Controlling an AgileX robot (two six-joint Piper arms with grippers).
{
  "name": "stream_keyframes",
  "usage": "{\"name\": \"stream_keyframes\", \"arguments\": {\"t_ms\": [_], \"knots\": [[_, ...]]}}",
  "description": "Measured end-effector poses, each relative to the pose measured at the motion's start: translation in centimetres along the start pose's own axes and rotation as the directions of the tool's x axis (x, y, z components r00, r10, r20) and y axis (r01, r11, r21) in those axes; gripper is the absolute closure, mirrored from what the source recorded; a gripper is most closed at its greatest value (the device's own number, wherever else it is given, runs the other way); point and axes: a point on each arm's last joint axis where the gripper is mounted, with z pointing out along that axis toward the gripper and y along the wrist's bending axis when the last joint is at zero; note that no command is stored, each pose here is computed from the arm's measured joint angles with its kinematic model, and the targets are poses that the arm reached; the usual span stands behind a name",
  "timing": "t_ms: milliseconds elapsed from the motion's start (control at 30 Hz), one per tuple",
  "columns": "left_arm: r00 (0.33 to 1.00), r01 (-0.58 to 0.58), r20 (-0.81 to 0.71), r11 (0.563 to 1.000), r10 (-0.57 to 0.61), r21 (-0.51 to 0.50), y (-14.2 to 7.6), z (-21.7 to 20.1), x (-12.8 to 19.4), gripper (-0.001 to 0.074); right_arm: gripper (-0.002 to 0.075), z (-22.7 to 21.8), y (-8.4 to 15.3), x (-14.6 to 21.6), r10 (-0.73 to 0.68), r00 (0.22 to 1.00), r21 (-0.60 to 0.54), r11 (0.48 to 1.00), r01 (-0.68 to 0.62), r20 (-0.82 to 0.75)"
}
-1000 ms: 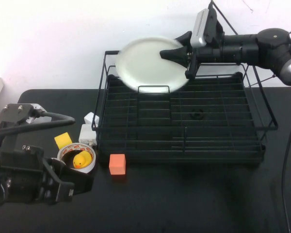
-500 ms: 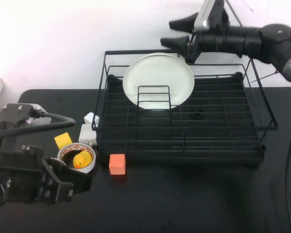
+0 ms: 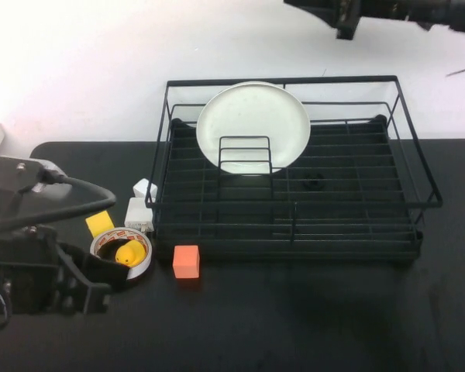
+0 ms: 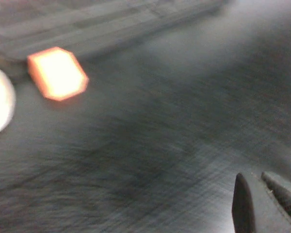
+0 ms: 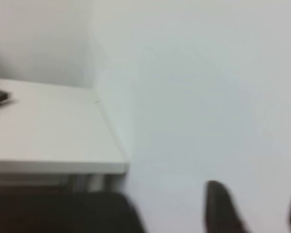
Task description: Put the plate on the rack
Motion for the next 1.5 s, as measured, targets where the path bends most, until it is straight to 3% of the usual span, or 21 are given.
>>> {"name": "stream_keyframes", "arguments": {"t_ms": [133, 267, 500, 700, 900, 1067, 1367, 1500], "knots": [[0.996, -0.017, 0.079, 0.983, 0.032, -0.181, 0.6, -1.4, 0.7, 0.0735, 0.0637, -1.7, 0.8, -2.7, 0.023, 0.994, -0.074, 0.997, -0.031, -0.104], [0.985, -0.058, 0.142, 0.966, 0.096, -0.25, -0.6, -3.7, 2.4, 0.0735, 0.0706, -3.7, 1.3, -6.5, 0.062, 0.98, -0.059, 0.995, -0.075, -0.191], [0.946, -0.047, 0.297, 0.959, 0.132, -0.279, -2.8, -6.2, 7.7, 0.0735, 0.0718, -6.0, 4.1, -15.6, 0.027, 0.984, -0.004, 1.0, -0.028, -0.175], [0.877, 0.034, 0.465, 0.949, 0.122, -0.315, -2.4, -6.1, 11.1, 0.0735, 0.0718, -5.3, 8.6, -21.4, -0.062, 0.956, 0.03, 0.997, 0.074, -0.285], [0.844, 0.076, 0.524, 0.94, 0.118, -0.334, -1.6, -5.3, 12.8, 0.0735, 0.0718, -5.1, 13.5, -26.7, -0.156, 0.958, -0.008, 0.987, 0.159, -0.241], [0.872, 0.08, 0.481, 0.944, 0.089, -0.32, -1.3, -4.5, 13.7, 0.0736, 0.0718, -5.8, 16.4, -29.8, -0.222, 0.951, -0.018, 0.975, 0.224, -0.213], [0.935, 0.063, 0.354, 0.965, 0.032, -0.254, -1.8, -3.7, 14.9, 0.0736, 0.0718, -7.8, 18.0, -32.1, -0.22, 0.945, 0.056, 0.969, 0.24, -0.241], [0.89, 0.198, 0.444, 0.965, -0.103, -0.173, -2.0, -3.9, 14.3, 0.0736, 0.0718, -10.0, 19.8, -34.1, -0.239, 0.936, 0.106, 0.956, 0.273, -0.258]]}}
